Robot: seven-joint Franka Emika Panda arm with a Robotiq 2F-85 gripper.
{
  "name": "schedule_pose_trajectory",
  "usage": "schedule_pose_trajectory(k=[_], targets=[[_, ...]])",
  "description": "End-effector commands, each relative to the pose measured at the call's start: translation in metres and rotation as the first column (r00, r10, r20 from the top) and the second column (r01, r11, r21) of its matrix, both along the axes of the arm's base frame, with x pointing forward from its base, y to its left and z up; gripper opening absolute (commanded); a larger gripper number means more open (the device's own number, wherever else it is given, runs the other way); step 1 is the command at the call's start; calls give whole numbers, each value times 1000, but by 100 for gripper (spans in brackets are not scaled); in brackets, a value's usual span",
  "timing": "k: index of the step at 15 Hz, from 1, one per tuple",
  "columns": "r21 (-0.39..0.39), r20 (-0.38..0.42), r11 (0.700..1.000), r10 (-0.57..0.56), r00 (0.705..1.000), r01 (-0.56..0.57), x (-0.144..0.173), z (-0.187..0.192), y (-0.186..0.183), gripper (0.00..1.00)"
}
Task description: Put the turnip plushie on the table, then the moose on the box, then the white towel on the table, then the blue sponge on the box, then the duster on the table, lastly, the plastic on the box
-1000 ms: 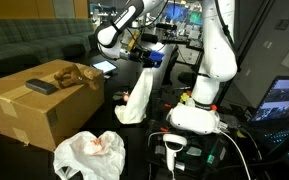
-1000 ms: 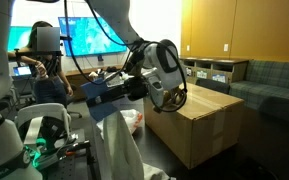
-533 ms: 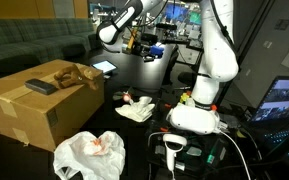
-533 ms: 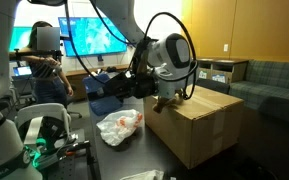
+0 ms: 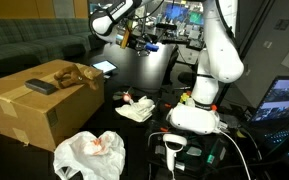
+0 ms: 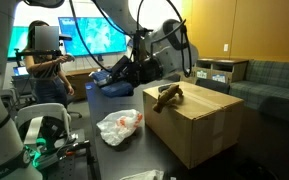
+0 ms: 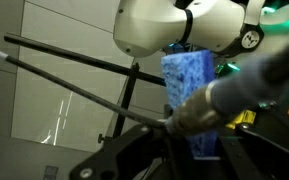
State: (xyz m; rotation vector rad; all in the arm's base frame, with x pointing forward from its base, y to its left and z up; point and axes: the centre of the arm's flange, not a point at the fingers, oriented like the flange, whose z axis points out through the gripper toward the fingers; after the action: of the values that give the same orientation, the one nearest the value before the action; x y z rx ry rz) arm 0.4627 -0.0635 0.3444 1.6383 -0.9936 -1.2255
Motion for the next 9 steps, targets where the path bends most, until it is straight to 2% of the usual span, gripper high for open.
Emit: schedule_pose_trajectory(k=[1, 3, 5, 9], targets=[[-46, 186, 999, -12, 982, 21, 46, 74, 23, 3], [10, 271, 998, -55, 961, 54, 68, 99, 36, 3], [67, 367, 994, -101, 925, 82, 90, 115, 49, 3], [183, 542, 977, -191, 819, 107, 129, 148, 86, 3]])
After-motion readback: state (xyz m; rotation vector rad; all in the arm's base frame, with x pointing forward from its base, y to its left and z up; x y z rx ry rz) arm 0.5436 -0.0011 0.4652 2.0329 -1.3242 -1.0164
